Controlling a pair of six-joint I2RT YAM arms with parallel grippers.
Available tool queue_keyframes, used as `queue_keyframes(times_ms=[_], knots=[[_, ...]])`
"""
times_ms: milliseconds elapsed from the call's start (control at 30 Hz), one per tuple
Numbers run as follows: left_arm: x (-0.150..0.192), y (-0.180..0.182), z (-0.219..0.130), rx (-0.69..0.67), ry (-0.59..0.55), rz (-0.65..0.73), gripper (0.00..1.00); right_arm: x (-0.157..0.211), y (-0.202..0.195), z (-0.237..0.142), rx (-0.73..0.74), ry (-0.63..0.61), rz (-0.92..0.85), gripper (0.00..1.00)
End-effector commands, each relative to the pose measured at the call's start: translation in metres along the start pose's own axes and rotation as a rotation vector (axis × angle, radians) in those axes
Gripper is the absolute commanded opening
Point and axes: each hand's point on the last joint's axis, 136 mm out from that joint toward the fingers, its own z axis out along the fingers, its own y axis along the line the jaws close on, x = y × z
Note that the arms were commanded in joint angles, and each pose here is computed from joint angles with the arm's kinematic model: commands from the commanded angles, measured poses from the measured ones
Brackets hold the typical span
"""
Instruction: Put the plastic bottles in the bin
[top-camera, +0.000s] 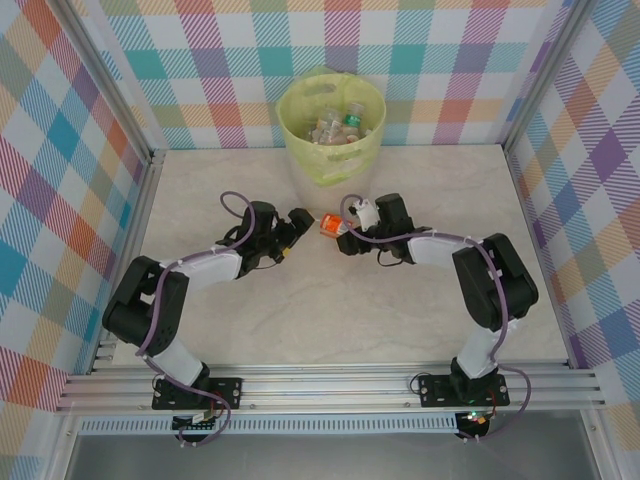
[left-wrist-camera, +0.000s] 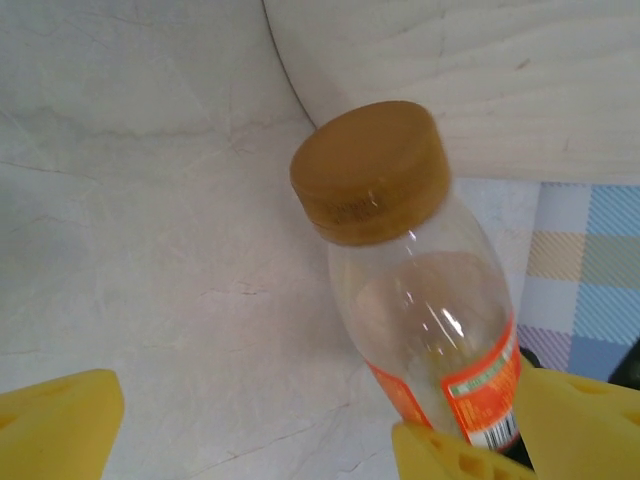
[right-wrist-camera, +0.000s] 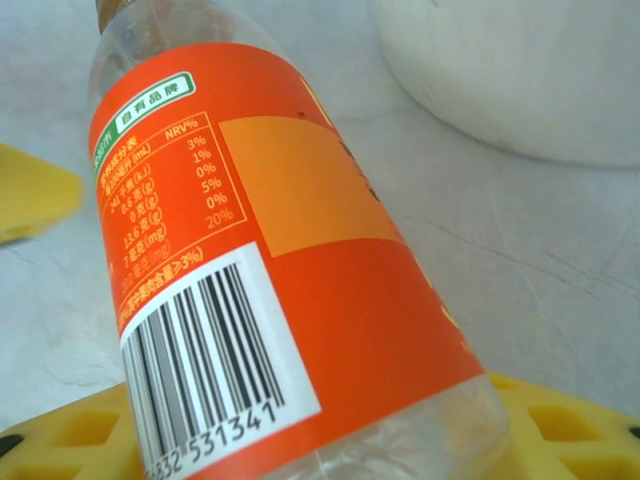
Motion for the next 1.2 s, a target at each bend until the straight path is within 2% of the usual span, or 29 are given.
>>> queue_keyframes(times_ms=[0,200,333,533,767,867,967,1133,1167], knots=[[-0.003,-0.022,0.006,0.122,-0.021,-0.062,1.00,-0.025,0.033,-0.009,-0.114,-0.104,0.010,0.57],[-0.015,-0.048,0.010,0.249,-0.064,-0.063,1.00,-0.032,0.056,-0.013,-0.215,-0.143,0.036,0.57],[-0.016,-0.052,0.014,0.266,-0.066,-0.055,0.98,-0.039,0.065,-0.018,-0.255,-0.175,0.049,0.58],[-0.018,-0.071,0.004,0.349,-0.073,-0.033,0.70,-0.057,0.075,-0.034,-0.281,-0.230,0.051,0.60],[-0.020,-0.124,-0.028,0.441,-0.054,0.118,0.51,-0.076,0.089,-0.061,-0.292,-0.280,0.001,0.68],[-0.036,-0.135,-0.047,0.410,-0.126,0.175,0.48,-0.086,0.094,-0.079,-0.272,-0.316,-0.037,0.76],[-0.063,-0.155,-0.073,0.327,-0.228,0.318,0.47,-0.096,0.095,-0.101,-0.218,-0.355,-0.073,0.84],[-0.105,-0.228,-0.135,0.315,-0.457,0.625,0.49,-0.108,0.095,-0.141,-0.117,-0.420,-0.126,1.00],[-0.115,-0.237,-0.145,0.297,-0.510,0.665,0.49,-0.109,0.095,-0.147,-0.098,-0.433,-0.131,1.00]])
